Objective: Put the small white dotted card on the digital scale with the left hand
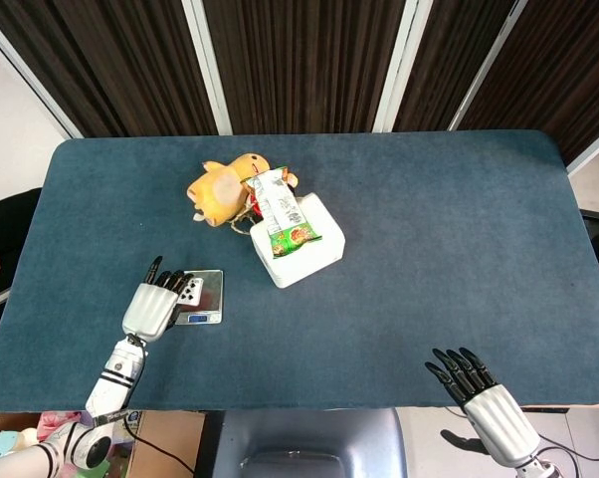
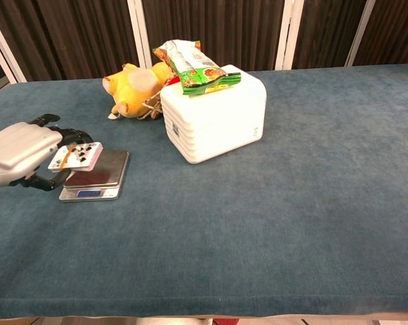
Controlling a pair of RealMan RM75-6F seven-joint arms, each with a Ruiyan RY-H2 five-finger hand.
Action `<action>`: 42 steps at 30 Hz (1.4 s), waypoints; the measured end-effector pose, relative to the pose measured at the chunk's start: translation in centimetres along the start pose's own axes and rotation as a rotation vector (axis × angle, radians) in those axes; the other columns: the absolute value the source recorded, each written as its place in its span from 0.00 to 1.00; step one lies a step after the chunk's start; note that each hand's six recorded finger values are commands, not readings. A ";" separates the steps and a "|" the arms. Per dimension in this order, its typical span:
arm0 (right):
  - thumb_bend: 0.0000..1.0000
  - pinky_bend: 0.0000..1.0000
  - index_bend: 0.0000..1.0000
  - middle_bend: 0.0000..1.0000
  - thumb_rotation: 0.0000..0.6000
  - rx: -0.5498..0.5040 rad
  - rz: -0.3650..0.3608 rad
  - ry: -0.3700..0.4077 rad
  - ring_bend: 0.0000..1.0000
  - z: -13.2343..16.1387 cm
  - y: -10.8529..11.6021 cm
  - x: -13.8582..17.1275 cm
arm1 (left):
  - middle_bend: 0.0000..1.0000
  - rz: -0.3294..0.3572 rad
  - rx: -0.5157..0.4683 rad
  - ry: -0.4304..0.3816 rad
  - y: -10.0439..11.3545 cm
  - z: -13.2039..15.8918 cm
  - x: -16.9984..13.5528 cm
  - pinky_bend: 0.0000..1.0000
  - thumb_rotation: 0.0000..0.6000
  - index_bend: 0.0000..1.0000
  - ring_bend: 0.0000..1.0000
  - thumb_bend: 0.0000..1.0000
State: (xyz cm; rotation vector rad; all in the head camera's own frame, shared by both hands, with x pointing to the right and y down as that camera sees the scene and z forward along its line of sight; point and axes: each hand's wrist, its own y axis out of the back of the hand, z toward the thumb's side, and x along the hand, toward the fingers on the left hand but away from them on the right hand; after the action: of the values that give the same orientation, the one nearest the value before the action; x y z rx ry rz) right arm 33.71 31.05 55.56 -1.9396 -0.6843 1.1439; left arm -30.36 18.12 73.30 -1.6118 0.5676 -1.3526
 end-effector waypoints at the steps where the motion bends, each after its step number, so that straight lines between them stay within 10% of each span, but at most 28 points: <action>1: 0.18 0.00 0.00 0.00 1.00 -0.001 -0.002 0.001 0.00 0.0 0.1 0.0 | 0.73 -0.004 0.004 -0.003 -0.1 0.1 0.1 0.00 1.00 0.64 0.45 0.56; 6: 0.18 0.00 0.00 0.00 1.00 -0.006 -0.005 0.003 0.00 -0.1 0.2 0.1 | 0.35 -0.009 -0.043 -0.007 -0.2 0.4 0.1 0.00 1.00 0.23 0.24 0.46; 11: 0.18 0.00 0.00 0.00 1.00 -0.011 -0.010 0.001 0.00 0.0 0.2 0.2 | 0.13 -0.022 -0.088 -0.006 -0.4 0.6 0.2 0.00 1.00 0.07 0.06 0.40; 26: 0.18 0.00 0.00 0.00 1.00 -0.007 -0.021 -0.003 0.00 -0.1 0.5 0.3 | 0.02 0.034 -0.125 -0.003 2.1 -0.6 -1.5 0.00 1.00 0.03 0.00 0.38; 37: 0.18 0.00 0.00 0.00 1.00 0.007 -0.037 -0.040 0.00 -0.4 0.6 0.1 | 0.00 -0.011 -0.142 0.261 4.0 -11.8 -16.3 0.00 1.00 0.04 0.00 0.39; 42: 0.18 0.00 0.00 0.00 1.00 0.013 -0.043 -0.041 0.00 -0.3 0.5 0.2 | 0.00 -0.014 -0.143 0.305 4.5 -12.7 -18.2 0.00 1.00 0.04 0.00 0.40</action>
State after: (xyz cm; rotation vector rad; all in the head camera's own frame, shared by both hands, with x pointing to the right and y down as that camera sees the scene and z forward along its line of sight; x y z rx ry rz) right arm 34.09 30.78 55.16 -1.8864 -0.7358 1.1612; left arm -46.55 26.33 59.79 -1.5321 0.8532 -1.6120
